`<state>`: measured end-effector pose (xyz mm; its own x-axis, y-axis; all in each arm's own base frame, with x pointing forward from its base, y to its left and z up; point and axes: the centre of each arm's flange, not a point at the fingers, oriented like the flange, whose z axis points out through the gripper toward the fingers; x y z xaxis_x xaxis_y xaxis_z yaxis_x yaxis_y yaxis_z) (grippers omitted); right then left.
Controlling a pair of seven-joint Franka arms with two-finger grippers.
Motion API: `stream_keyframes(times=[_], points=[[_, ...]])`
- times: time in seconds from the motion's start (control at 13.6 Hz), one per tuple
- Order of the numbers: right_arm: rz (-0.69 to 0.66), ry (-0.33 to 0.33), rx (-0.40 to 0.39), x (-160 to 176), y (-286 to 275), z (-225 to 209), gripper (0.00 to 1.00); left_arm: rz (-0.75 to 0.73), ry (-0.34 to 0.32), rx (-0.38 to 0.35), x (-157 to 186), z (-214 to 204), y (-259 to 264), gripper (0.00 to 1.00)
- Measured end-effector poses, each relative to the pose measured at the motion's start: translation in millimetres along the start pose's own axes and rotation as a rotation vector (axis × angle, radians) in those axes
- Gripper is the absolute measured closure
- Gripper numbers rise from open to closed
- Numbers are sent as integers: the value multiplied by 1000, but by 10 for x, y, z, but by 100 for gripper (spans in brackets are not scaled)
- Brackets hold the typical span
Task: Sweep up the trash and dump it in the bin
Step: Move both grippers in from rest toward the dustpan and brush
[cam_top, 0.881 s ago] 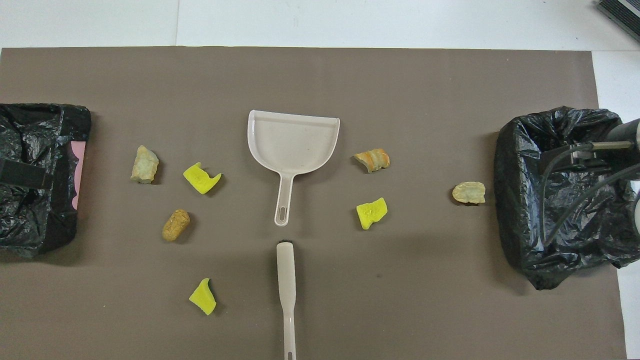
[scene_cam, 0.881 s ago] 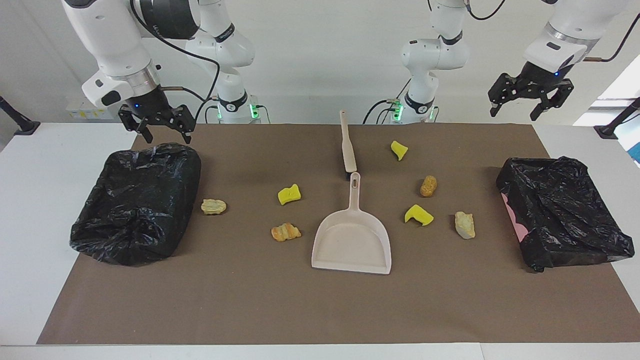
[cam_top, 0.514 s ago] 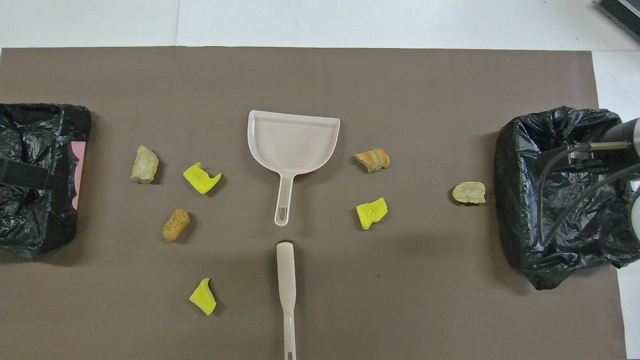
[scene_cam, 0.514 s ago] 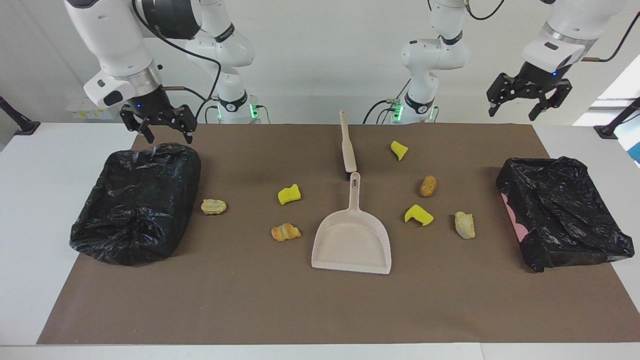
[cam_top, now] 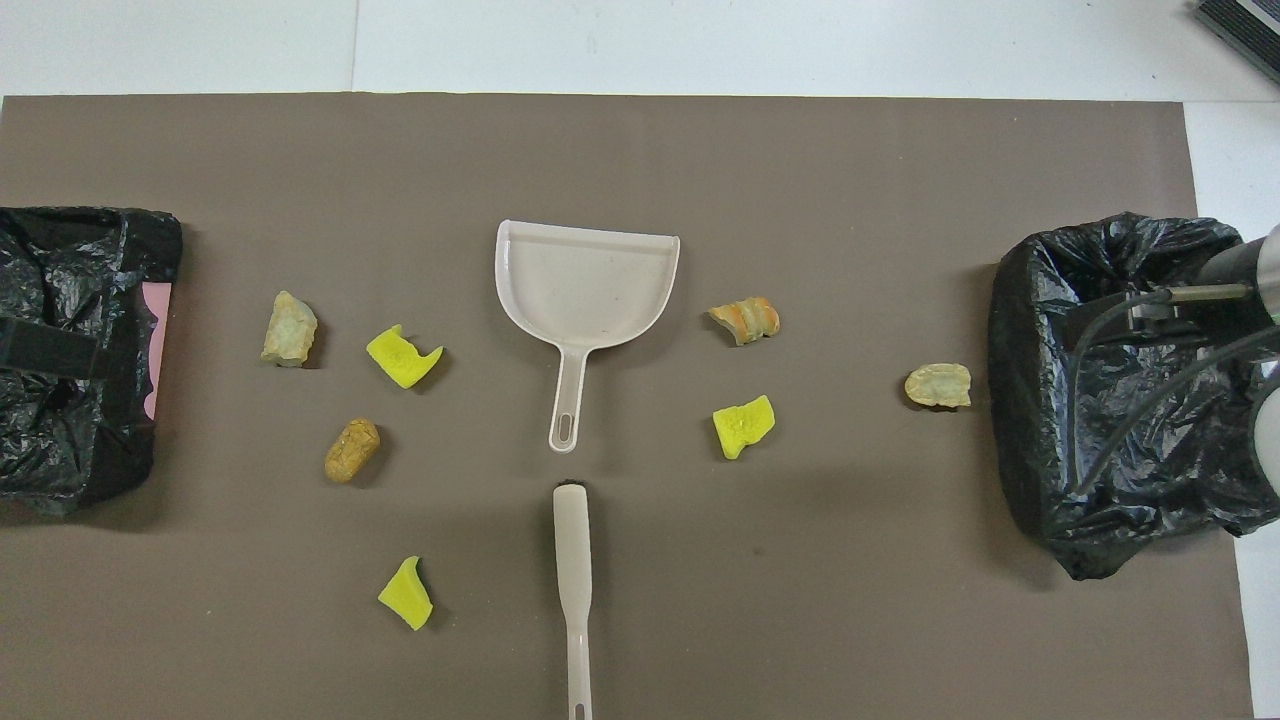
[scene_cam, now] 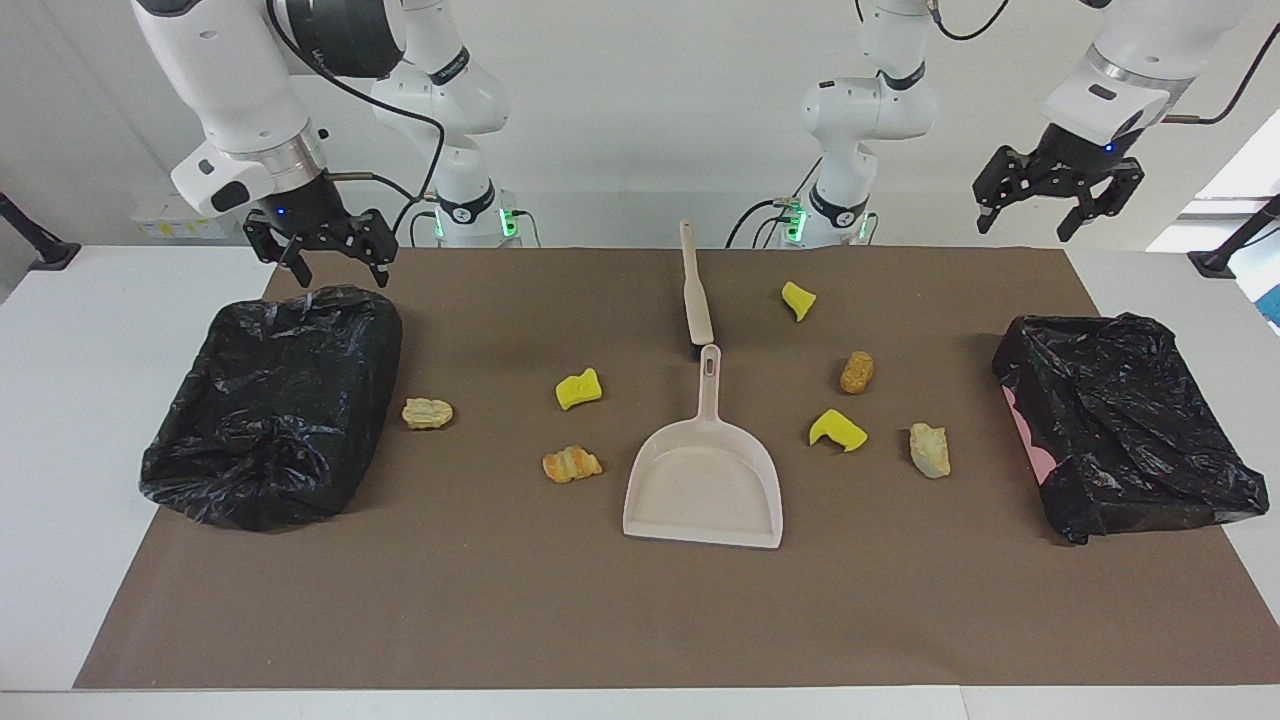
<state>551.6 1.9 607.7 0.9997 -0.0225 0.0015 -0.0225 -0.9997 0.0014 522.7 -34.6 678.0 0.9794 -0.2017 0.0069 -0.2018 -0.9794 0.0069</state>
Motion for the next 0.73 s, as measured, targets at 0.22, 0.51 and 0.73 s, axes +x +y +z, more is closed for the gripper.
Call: stream_keyframes(times=[0.22, 0.51, 0.73], points=[[0, 0, 0, 0, -3, 0, 0, -1, 0, 0, -1, 0, -6, 0], [3, -2, 0, -1, 18, 2, 0, 10, 3, -4, -4, -14, 60, 0], [9, -11, 0, -10, 50, 9, 0, 40, 4, -12, -15, -18, 223, 0]])
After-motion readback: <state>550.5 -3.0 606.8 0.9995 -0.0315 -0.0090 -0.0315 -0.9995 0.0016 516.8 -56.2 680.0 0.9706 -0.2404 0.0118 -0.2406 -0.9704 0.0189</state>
